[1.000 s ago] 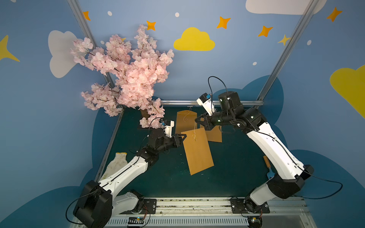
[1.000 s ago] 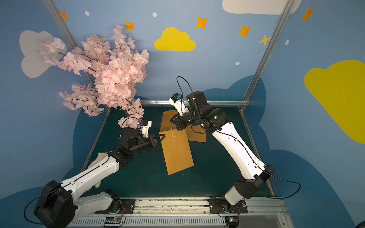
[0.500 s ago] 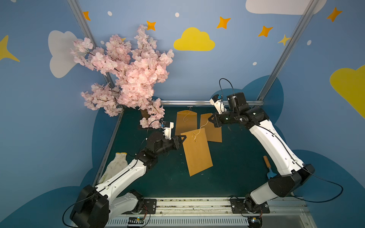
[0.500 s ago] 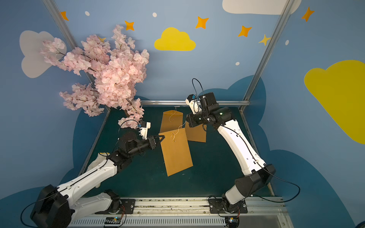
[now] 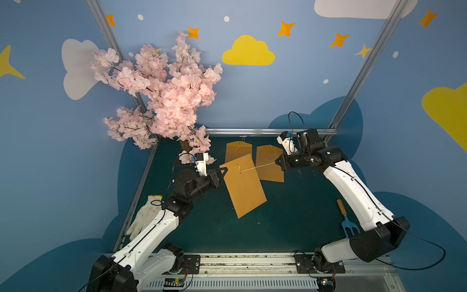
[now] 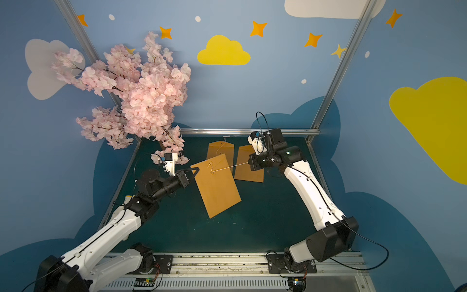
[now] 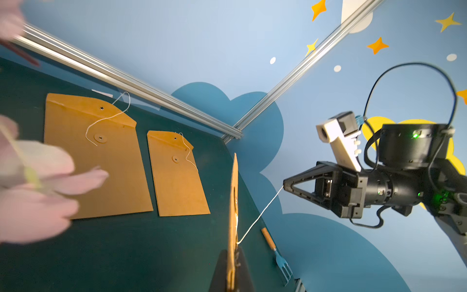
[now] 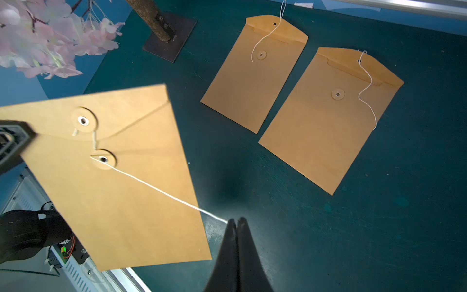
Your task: Open the file bag
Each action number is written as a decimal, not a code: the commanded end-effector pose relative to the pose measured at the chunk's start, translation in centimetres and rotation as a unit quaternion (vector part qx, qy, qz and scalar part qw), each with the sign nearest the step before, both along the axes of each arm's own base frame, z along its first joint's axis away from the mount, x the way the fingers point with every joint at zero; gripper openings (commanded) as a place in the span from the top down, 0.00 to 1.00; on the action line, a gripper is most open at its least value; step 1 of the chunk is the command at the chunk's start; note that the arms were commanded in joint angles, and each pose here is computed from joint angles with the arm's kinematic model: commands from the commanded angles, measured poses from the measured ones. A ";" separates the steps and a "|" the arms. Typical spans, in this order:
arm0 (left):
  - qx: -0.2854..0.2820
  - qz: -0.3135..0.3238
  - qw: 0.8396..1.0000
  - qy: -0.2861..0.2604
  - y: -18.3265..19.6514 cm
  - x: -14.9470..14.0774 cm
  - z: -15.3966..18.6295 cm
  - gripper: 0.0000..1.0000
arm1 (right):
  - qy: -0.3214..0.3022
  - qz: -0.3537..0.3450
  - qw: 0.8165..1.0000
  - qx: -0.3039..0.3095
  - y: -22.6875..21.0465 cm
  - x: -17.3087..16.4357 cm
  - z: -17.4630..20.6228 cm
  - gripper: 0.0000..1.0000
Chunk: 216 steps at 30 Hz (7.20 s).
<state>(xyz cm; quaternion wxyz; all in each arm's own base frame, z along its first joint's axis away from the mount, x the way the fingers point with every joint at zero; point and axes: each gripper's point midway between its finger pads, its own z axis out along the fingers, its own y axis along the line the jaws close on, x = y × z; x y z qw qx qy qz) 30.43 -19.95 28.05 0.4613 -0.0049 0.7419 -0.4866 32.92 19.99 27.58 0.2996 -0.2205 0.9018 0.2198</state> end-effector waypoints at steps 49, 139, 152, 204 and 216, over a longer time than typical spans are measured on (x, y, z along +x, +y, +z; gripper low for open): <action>-0.027 0.067 0.997 -0.035 2.0 5.9 3.9 0.97 | 0.030 0.097 0.993 0.054 6.1 -7.1 -1.7 1.00; 0.044 -0.071 0.996 0.002 -7.1 2.1 -1.7 0.98 | -0.091 0.051 0.990 0.094 3.5 -0.8 9.2 0.70; -0.023 -0.060 0.998 -0.004 -2.9 2.5 1.5 0.97 | -0.019 0.034 0.988 0.149 1.1 0.2 3.8 0.56; -0.106 -0.121 0.987 -0.024 -5.7 2.1 4.1 0.91 | 0.101 0.147 0.931 0.317 5.9 -1.7 1.1 0.91; -0.089 -0.119 0.989 -0.014 -5.2 0.6 3.4 0.64 | 0.084 0.141 0.930 0.329 5.4 -0.9 2.6 1.00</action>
